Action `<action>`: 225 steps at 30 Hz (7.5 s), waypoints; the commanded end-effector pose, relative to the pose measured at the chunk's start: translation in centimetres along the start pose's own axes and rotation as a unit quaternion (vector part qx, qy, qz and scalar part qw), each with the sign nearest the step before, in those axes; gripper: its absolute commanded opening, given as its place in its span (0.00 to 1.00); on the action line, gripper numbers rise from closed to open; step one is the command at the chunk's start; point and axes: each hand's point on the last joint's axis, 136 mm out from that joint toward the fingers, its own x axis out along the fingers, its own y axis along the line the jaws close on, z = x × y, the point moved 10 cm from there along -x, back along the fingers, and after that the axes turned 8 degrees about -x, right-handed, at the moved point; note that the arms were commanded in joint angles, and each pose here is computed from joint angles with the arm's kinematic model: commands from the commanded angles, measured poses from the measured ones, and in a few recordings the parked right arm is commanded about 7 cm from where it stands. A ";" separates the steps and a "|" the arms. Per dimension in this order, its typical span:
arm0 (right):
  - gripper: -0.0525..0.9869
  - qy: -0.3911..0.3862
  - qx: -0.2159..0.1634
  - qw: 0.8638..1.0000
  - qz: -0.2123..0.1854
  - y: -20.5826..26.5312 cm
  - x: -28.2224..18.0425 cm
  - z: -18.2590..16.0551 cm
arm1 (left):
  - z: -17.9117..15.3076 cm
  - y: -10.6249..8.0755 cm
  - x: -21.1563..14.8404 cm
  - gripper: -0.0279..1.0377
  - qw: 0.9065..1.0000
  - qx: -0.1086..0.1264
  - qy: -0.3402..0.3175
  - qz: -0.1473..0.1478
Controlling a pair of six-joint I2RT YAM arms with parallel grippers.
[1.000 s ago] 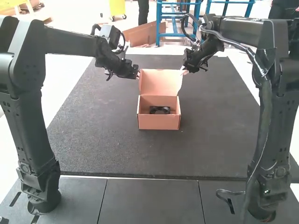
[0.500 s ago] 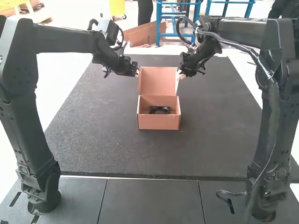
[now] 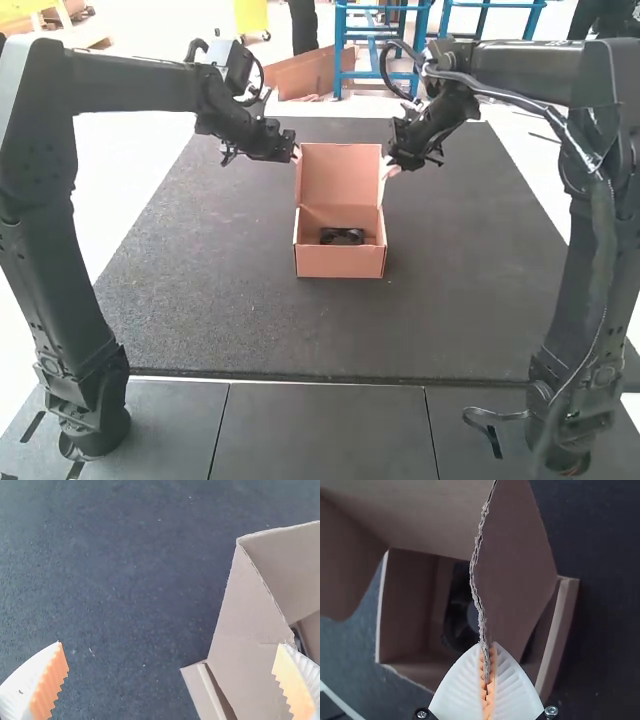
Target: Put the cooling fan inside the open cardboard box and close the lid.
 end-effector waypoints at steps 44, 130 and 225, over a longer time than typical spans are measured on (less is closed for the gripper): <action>0.04 0.047 -0.023 0.999 0.011 1.9 -0.5 -6.5 | -7.3 -3.2 -2.4 0.94 0.988 -0.011 0.070 -0.134; 0.04 -0.017 -0.074 0.997 -0.010 1.6 -1.6 -4.2 | -6.4 -1.8 -0.9 0.94 0.995 0.046 -0.084 -0.040; 0.92 -0.252 -0.077 0.931 -0.251 -4.8 -10.2 -5.5 | -1.9 -6.9 -0.9 0.94 0.993 0.082 -0.086 0.010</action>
